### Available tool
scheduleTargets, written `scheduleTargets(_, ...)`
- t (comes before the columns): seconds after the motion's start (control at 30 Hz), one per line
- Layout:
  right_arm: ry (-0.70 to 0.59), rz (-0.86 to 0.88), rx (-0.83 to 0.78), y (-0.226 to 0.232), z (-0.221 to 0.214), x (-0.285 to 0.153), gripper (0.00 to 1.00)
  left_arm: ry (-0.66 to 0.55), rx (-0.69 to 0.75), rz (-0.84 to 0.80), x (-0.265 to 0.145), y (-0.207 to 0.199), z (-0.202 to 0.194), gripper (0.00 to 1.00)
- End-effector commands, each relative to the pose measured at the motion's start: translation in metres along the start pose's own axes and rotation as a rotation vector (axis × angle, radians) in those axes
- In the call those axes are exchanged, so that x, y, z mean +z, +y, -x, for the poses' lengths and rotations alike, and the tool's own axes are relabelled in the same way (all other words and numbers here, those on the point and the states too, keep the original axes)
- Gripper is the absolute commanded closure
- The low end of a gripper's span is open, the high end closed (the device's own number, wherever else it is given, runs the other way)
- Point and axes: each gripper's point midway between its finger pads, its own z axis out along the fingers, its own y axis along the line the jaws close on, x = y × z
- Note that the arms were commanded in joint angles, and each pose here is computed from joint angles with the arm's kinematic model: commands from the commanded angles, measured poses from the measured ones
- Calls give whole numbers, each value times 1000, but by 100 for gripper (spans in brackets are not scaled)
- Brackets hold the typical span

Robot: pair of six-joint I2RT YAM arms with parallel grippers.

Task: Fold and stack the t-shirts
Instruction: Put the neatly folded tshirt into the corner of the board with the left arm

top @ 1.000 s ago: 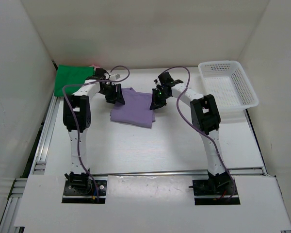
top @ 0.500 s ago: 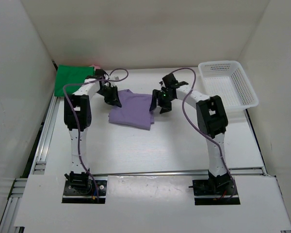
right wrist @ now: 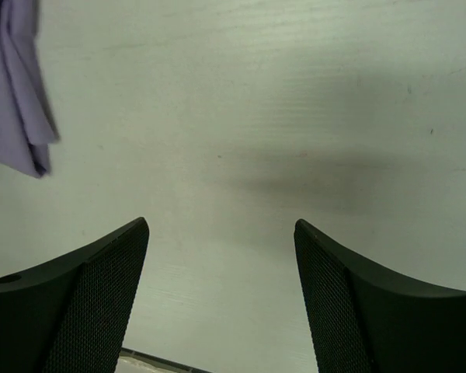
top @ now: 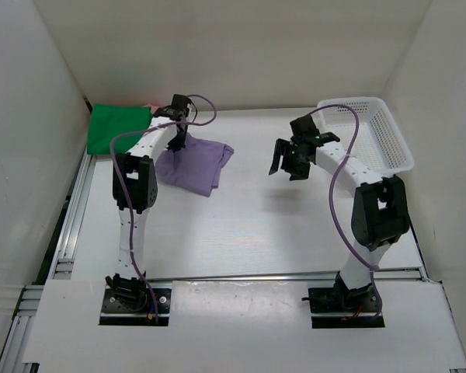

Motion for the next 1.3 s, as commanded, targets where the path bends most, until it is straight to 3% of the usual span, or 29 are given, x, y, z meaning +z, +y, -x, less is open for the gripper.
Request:
scheduleTargets(0.0,25,-73,2,-17,-16,-3,20,-224,-93,343,-44,63,62,90)
scheduleTargets(0.33,18,-131,1,-33,-22,-10,19,-499,-298,503,-81,107,139,90)
scheduleTargets(0.57,24,-161,1,-44,-29,-13,19,-547,-368,527,-96,144,146,90)
scheduleTargets(0.97,44,-181,-7,-48,-31,-10,19,-646,-476,512,-158,224,145,90)
scheduleTargets(1.07,39,-178,-7,-46,-26,-9,19,-615,-476,517,-146,234,136,90)
scheduleTargets(1.27,42,-168,-7,-41,-20,-6,19,-476,-462,535,-77,251,105,90)
